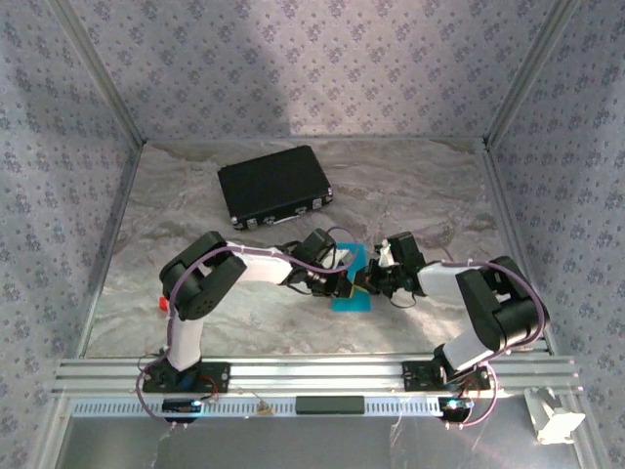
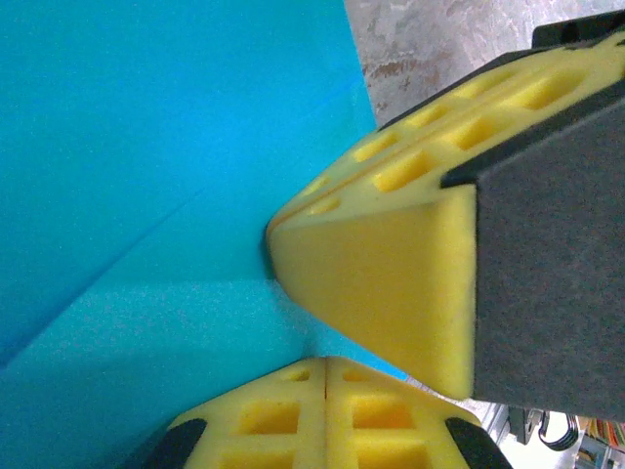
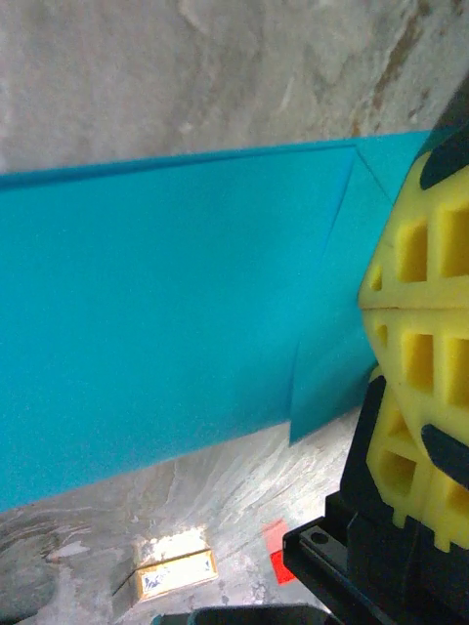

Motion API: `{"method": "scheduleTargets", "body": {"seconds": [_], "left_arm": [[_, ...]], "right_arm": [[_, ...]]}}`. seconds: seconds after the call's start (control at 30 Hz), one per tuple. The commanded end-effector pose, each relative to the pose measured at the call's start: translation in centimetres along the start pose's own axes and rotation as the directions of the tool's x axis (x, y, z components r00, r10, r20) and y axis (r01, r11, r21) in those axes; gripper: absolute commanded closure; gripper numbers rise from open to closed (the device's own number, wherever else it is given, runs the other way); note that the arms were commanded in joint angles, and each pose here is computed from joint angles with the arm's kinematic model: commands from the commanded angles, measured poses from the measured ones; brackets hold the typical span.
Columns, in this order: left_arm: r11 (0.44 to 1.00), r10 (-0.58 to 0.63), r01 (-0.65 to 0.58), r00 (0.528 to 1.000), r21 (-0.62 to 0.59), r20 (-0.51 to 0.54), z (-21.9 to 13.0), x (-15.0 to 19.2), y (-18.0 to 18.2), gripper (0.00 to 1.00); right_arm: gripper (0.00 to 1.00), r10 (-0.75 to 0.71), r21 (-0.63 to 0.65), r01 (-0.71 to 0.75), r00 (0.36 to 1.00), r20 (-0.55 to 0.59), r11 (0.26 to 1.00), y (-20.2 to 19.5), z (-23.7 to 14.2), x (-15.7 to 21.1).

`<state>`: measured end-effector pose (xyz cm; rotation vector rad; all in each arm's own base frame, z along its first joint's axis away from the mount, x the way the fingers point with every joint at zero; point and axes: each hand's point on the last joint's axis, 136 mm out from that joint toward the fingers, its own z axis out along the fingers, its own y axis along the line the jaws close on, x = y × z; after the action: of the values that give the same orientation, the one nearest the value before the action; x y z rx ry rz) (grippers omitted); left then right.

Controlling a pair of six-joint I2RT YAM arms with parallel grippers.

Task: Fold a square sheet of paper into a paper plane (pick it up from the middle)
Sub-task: Fold the triangle a second time at the center of the table.

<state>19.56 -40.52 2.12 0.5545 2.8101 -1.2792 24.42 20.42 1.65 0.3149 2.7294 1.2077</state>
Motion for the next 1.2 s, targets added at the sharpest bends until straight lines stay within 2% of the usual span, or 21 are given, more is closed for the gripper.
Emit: {"method": "scheduleTargets", "body": {"seconds": [0.0,0.53,0.87,1.0,1.17], "left_arm": [[0.997,-0.024,0.021,0.999,-0.074,-0.044,0.2,1.9,2.3,0.97],[0.996,0.002,-0.01,0.997,-0.091,-0.083,-1.5,3.9,2.3,0.96],[0.984,0.045,-0.068,0.989,-0.163,-0.14,-2.7,6.4,3.3,0.95],[0.986,0.075,-0.092,0.99,-0.141,-0.12,-3.2,6.0,2.3,0.95],[0.987,0.124,-0.126,0.992,-0.098,-0.032,-4.1,3.6,-0.3,0.94]], "right_arm": [[1.0,0.085,0.122,-0.084,0.996,-0.006,0.989,-3.8,0.4,1.0],[1.0,0.12,0.131,-0.12,0.993,0.013,0.984,-4.5,0.1,0.8],[1.0,0.122,0.122,-0.122,0.992,0.011,0.985,-4.4,0.2,0.7],[1.0,0.118,0.111,-0.118,0.993,0.007,0.987,-4.2,0.2,0.7],[1.0,0.104,0.093,-0.104,0.995,0.011,0.99,-3.5,0.2,0.4]]}}
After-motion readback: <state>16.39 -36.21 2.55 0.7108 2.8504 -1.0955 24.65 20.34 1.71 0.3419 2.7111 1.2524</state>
